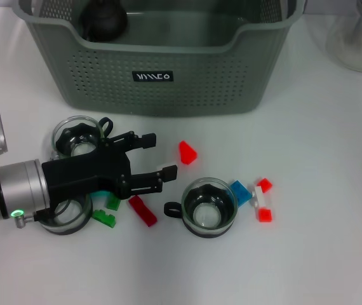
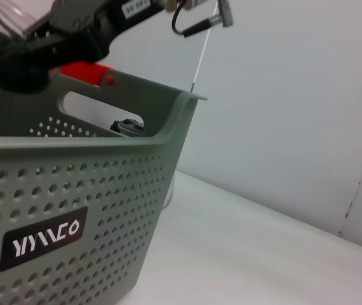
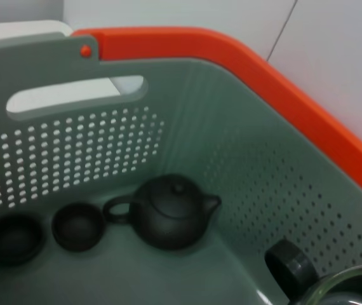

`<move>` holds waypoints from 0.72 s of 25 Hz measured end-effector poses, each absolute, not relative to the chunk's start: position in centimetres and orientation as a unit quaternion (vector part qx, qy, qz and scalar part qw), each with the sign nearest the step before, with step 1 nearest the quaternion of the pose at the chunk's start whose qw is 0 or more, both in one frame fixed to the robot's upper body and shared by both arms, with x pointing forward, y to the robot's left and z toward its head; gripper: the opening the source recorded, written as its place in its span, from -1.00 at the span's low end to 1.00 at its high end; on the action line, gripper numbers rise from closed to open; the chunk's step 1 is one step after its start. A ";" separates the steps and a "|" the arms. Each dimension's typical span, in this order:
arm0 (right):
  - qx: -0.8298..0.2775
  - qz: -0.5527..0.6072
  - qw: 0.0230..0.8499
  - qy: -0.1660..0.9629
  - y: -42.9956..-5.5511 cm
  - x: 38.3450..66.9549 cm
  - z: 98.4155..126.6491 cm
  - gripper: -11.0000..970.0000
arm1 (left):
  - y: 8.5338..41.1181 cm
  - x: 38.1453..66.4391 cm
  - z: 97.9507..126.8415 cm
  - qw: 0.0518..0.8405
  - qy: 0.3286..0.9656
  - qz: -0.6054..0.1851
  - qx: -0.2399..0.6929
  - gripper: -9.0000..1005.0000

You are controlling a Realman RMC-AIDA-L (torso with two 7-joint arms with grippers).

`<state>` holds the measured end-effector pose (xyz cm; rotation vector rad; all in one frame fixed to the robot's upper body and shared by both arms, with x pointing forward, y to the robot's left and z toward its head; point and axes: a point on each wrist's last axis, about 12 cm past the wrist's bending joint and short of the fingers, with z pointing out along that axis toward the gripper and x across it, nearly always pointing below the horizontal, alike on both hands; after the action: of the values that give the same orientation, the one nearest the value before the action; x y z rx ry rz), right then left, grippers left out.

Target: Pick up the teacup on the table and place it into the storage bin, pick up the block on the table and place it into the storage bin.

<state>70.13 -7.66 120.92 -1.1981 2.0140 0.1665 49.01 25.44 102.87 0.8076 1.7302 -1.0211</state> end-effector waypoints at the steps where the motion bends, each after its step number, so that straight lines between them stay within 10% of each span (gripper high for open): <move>1: -0.468 0.064 0.386 0.793 -7.7 70.2 120.6 -0.64 | 25.5 49.0 102.8 0.469 0.706 -0.416 0.329 0.71; 18: -0.451 0.044 0.366 0.813 -7.7 69.6 117.5 -0.59 | 25.4 48.7 102.7 0.463 0.706 -0.419 0.334 0.71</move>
<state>69.62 -7.67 117.50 -1.1590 2.0901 0.1125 48.65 25.36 102.65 0.8201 1.7366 -1.0294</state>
